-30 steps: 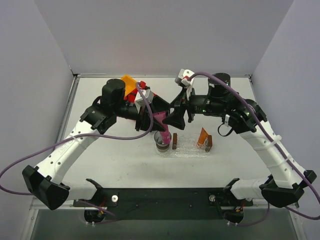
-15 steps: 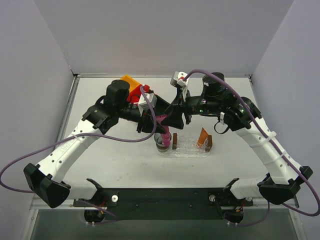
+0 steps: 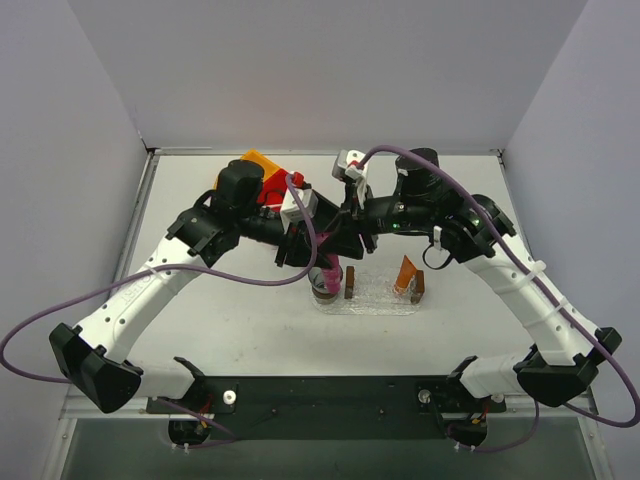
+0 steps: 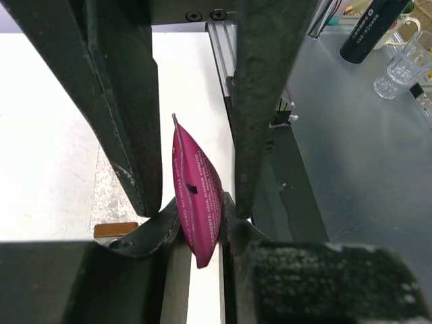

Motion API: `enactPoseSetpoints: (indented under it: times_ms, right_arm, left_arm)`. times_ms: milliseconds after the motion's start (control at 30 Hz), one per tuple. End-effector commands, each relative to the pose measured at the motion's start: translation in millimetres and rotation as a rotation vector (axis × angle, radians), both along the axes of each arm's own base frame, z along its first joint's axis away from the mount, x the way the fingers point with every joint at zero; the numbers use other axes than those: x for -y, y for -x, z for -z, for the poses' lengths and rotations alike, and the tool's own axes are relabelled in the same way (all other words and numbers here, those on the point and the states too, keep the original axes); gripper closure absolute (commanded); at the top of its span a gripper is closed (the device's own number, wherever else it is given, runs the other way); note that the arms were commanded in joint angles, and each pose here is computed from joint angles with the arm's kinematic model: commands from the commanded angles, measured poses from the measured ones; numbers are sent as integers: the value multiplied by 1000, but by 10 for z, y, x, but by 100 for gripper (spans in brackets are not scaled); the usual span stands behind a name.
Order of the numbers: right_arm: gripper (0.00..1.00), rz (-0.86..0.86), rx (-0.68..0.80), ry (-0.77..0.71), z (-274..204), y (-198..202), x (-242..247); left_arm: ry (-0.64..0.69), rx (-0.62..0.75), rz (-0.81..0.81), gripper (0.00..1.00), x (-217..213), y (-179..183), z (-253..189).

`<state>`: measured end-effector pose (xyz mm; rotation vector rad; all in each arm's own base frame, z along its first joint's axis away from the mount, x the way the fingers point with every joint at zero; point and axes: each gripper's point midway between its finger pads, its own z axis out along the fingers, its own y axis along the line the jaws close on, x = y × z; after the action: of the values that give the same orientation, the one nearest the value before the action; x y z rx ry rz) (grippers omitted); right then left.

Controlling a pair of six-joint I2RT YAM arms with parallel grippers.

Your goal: Prepare toiletry sets of a toothbrush and toothpaste on the tray

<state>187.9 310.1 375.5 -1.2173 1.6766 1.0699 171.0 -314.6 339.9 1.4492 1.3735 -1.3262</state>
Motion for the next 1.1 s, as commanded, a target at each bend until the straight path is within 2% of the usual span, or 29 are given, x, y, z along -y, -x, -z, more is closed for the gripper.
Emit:
enactPoseSetpoints:
  times_ms: [0,133,300,400,433,533,567,633,667,800,900,933,1000,1033,1067]
  right_arm:
    - [70,-38,12,20,98,21,-61]
    - [78,-38,20,40,147,24,-62]
    - [100,-23,50,68,173,-9,-37]
    - [100,-7,75,86,187,-20,6]
    - [100,8,86,91,182,-34,37]
    - [100,30,108,100,188,-52,87]
    - [100,47,120,109,193,-80,105]
    - [100,74,143,120,195,-123,150]
    - [100,106,160,133,200,-183,184]
    - [100,184,207,156,218,-309,301]
    - [100,275,256,160,261,-463,417]
    - [100,313,298,122,163,-517,461]
    - [100,359,303,138,342,-599,524]
    - [100,400,343,98,240,-639,563]
    - [100,424,331,118,413,-682,610]
  left_arm:
    - [44,84,21,100,5,23,-234]
    - [38,92,22,100,0,39,-221]
    - [16,111,11,100,-22,30,-157]
    - [3,130,-7,99,-44,8,-109]
    - [-2,131,-11,88,-51,5,-81]
    - [4,157,-41,70,-68,-22,-99]
    - [3,162,-50,59,-79,-25,-86]
    - [5,175,-81,47,-88,-69,-104]
    - [4,180,-92,35,-98,-76,-101]
    - [5,217,-175,27,-186,-167,-126]
    - [20,250,-260,27,-311,-270,-159]
    - [24,254,-286,26,-354,-301,-174]
    - [26,262,-357,26,-487,-395,-187]
    - [23,260,-377,26,-528,-424,-182]
    - [22,258,-411,26,-606,-471,-189]
